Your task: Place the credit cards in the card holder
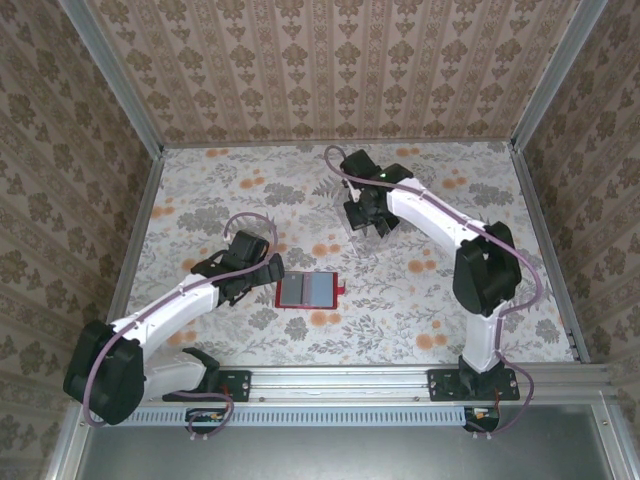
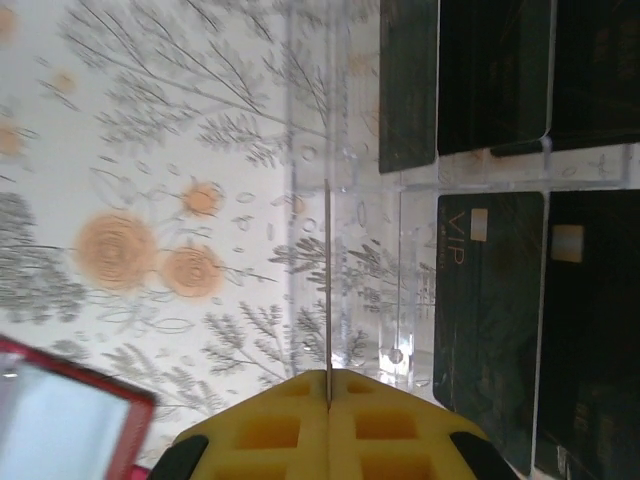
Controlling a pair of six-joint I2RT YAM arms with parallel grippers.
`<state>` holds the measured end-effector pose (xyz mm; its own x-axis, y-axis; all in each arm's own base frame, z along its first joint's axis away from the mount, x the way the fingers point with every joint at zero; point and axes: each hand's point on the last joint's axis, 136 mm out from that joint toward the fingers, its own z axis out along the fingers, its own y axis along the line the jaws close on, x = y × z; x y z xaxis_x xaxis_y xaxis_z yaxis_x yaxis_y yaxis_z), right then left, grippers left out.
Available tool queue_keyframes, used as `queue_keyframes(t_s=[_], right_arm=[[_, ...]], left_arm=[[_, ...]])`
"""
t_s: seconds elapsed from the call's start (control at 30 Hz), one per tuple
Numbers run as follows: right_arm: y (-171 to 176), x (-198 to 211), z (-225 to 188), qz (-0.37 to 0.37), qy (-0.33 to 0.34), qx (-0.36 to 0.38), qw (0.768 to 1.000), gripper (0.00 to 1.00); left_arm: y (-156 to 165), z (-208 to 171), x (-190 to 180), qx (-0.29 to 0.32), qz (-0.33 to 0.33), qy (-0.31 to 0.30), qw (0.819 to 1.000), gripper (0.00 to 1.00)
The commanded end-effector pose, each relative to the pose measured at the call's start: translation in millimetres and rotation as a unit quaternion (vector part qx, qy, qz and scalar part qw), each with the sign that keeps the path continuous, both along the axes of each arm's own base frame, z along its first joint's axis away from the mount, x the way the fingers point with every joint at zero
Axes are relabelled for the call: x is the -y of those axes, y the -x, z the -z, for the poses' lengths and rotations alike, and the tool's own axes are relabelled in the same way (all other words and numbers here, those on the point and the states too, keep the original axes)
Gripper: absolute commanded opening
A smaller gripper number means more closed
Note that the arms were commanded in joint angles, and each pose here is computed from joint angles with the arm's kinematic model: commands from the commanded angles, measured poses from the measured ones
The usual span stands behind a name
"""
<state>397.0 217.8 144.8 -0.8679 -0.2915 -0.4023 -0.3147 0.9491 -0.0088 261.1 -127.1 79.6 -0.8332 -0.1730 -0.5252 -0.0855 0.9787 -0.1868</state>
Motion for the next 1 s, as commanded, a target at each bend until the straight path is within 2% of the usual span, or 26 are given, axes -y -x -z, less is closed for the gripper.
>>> queue_keyframes(t_s=[0.0,0.23,0.4,0.67,0.97], right_arm=[[14,-19,-43,0.004,-0.092,0.023,0.995,0.00],[50,-75,-45,0.022,-0.276,0.022,0.961,0.00],[84,-113,-16,0.043,-0.347,0.007,0.937,0.00],[116,-131,36,0.100,-0.316,0.014,0.943,0.00],[128,-126,59,0.133,-0.271,0.038,0.953,0.00]], left_arm=[[-4,-7,-2,-0.001,0.003,-0.010,1.000,1.00],[-2,-7,-7,-0.017,0.007,-0.038,0.999,1.00],[0,-10,-10,-0.026,0.014,-0.064,0.997,1.00],[4,-4,-10,-0.038,0.021,-0.071,0.997,1.00],[4,1,-10,-0.037,0.020,-0.071,0.997,1.00]])
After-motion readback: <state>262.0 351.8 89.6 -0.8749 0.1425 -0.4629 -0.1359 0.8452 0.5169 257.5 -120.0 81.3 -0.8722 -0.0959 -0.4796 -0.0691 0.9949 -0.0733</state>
